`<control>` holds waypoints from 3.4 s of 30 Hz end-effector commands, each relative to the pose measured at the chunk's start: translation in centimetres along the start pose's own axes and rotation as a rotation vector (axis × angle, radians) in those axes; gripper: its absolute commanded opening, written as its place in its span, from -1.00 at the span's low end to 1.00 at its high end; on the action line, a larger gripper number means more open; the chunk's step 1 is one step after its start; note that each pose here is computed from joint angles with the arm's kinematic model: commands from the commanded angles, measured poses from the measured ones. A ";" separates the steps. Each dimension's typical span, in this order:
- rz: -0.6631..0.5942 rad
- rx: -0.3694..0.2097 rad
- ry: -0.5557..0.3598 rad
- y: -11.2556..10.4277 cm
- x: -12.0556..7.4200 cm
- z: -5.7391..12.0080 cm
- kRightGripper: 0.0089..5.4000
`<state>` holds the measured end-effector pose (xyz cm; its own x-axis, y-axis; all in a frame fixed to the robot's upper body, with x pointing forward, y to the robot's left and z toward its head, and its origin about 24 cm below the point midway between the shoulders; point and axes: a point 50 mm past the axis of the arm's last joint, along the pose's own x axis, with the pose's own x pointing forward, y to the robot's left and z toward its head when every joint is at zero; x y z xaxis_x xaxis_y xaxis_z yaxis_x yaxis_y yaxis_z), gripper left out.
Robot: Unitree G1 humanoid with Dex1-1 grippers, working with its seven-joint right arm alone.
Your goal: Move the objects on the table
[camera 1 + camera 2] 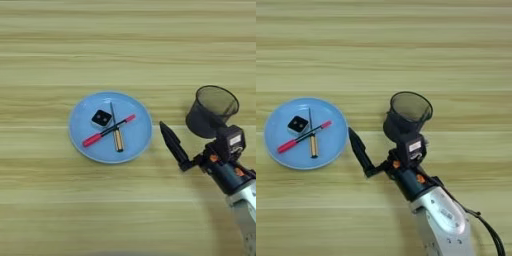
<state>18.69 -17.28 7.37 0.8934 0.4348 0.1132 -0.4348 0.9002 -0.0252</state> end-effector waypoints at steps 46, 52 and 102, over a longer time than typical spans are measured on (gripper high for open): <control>0.147 -0.449 0.044 0.8 7.7 0.6 0.99; 0.203 -0.592 0.064 1.5 7.9 0.2 0.99; 0.390 -0.846 0.209 1.9 10.4 -1.1 0.99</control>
<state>26.24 -11.41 4.98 0.7196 0.6150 -0.3225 -0.6251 0.3714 -0.6866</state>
